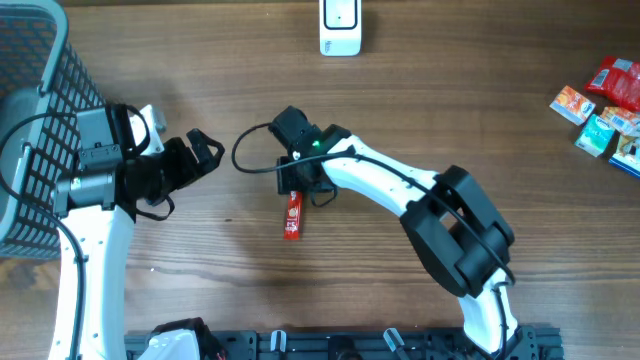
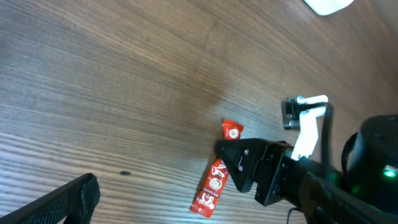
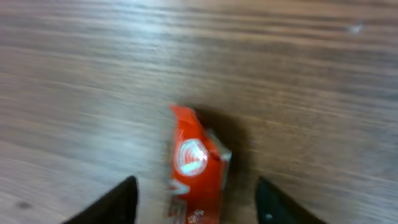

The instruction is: Scan the item barcode

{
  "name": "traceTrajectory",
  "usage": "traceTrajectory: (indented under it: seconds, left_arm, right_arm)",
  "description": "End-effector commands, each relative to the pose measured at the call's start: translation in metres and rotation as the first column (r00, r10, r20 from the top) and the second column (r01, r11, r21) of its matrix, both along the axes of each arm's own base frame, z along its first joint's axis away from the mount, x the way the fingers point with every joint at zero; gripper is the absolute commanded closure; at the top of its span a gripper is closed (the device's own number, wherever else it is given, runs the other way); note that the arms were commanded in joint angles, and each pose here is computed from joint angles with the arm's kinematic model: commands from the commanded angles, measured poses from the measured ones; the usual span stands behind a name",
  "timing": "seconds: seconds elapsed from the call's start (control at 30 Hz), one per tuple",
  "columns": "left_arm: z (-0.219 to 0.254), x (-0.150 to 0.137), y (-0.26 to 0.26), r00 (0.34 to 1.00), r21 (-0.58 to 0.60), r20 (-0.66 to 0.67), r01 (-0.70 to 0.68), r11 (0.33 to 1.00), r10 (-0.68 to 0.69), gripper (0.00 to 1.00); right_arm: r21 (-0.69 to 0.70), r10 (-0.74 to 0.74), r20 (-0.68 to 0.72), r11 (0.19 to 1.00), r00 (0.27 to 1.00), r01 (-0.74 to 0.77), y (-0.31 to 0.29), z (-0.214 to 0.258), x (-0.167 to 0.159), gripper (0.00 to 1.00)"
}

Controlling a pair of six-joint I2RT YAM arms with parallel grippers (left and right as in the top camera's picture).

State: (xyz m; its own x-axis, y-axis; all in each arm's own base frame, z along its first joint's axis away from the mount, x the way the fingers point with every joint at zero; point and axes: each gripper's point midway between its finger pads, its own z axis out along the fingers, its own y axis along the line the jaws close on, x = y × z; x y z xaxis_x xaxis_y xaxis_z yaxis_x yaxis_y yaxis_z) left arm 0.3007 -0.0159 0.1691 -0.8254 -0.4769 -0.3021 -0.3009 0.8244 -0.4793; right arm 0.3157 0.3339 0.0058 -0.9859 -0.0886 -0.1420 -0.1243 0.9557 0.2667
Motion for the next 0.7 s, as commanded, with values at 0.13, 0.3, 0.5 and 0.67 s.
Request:
traceTrajectory:
  seconds: [0.13, 0.3, 0.5, 0.67]
  left_arm:
    - [0.005, 0.000, 0.001, 1.000, 0.011, 0.012, -0.001, 1.000, 0.000, 0.00]
    - [0.005, 0.000, 0.001, 1.000, 0.013, 0.013, 0.002, 1.000, -0.002, 0.00]
    - [0.005, 0.000, 0.001, 1.000, 0.013, 0.013, 0.002, 1.000, -0.002, 0.00]
    - [0.004, 0.000, 0.001, 1.000, 0.013, 0.013, 0.002, 1.000, -0.002, 0.00]
  right_arm:
    - [-0.042, -0.018, -0.053, 0.999, 0.998, 0.016, -0.009, -0.020, -0.009, 0.95]
    - [-0.042, -0.011, -0.069, 0.999, 0.998, 0.009, -0.009, -0.017, -0.012, 0.96]
    - [0.013, 0.017, -0.124, 1.000, 0.992, -0.016, 0.001, -0.002, -0.022, 0.96]
    - [0.158, 0.069, -0.192, 0.987, 0.979, -0.038, 0.021, 0.019, -0.034, 0.96]
